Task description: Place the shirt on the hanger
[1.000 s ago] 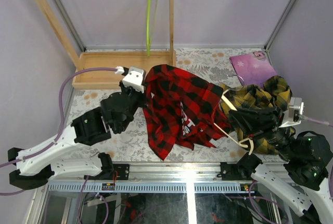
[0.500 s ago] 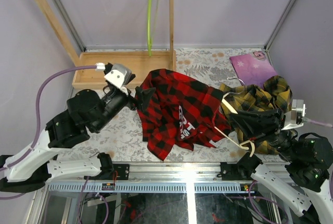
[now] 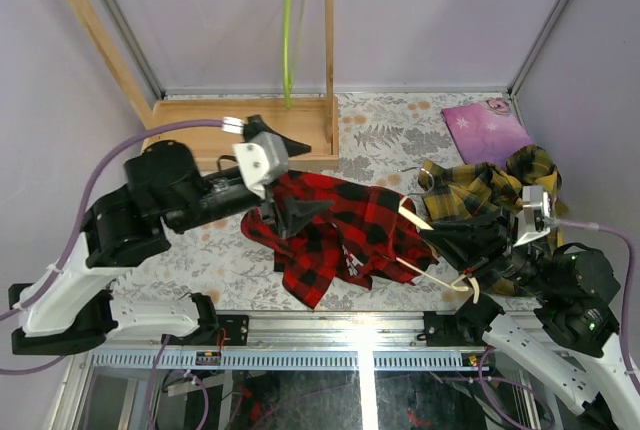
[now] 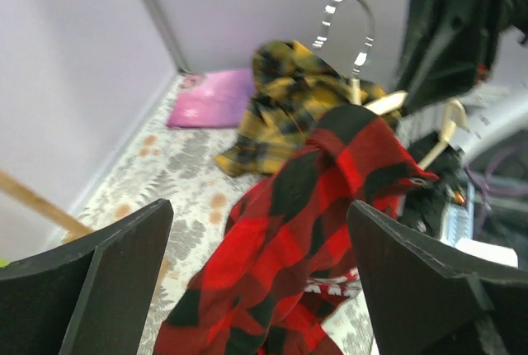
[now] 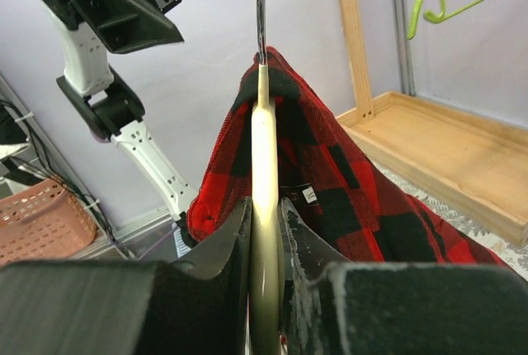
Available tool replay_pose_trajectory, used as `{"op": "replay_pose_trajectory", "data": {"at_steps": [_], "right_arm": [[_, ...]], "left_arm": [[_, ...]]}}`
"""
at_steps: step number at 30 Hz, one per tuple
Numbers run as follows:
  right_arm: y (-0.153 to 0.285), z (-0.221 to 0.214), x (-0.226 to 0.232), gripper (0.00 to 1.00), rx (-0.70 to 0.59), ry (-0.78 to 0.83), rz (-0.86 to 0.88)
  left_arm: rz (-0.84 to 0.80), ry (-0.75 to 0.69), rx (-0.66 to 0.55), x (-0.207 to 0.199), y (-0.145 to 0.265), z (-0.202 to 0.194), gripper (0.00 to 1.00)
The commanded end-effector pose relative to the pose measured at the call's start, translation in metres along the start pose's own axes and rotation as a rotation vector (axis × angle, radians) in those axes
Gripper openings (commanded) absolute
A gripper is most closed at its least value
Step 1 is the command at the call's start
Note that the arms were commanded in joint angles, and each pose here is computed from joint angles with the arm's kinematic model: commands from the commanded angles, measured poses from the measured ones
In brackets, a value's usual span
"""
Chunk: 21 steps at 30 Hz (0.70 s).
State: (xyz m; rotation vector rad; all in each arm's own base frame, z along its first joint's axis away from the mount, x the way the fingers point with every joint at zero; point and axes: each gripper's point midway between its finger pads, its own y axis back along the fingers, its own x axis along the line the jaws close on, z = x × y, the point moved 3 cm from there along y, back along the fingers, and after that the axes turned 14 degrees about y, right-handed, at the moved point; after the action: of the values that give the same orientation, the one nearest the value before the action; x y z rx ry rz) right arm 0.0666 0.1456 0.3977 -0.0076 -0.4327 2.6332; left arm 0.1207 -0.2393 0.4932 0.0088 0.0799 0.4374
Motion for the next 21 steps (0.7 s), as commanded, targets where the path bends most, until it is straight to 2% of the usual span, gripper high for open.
{"op": "replay_pose_trajectory", "data": {"at_steps": [1, 8, 15, 21], "right_arm": [[-0.001, 0.024, 0.016, 0.00, -0.096, 0.007, 0.095], [-0.003, 0.016, 0.023, 0.00, -0.064, 0.004, 0.156], [-0.004, 0.012, 0.027, 0.00, -0.048, 0.003, 0.196], [-0.005, 0.011, 0.030, 0.00, -0.042, -0.002, 0.221]], "left_arm": [[-0.215, -0.047, 0.163, -0.027, -0.005, -0.023, 0.84], [-0.281, -0.023, 0.334, -0.035, -0.017, -0.058, 0.74], [-0.297, -0.006, 0.363, -0.037, -0.017, -0.065, 0.61], [-0.319, 0.025, 0.392, -0.041, -0.024, -0.071, 0.56]]}}
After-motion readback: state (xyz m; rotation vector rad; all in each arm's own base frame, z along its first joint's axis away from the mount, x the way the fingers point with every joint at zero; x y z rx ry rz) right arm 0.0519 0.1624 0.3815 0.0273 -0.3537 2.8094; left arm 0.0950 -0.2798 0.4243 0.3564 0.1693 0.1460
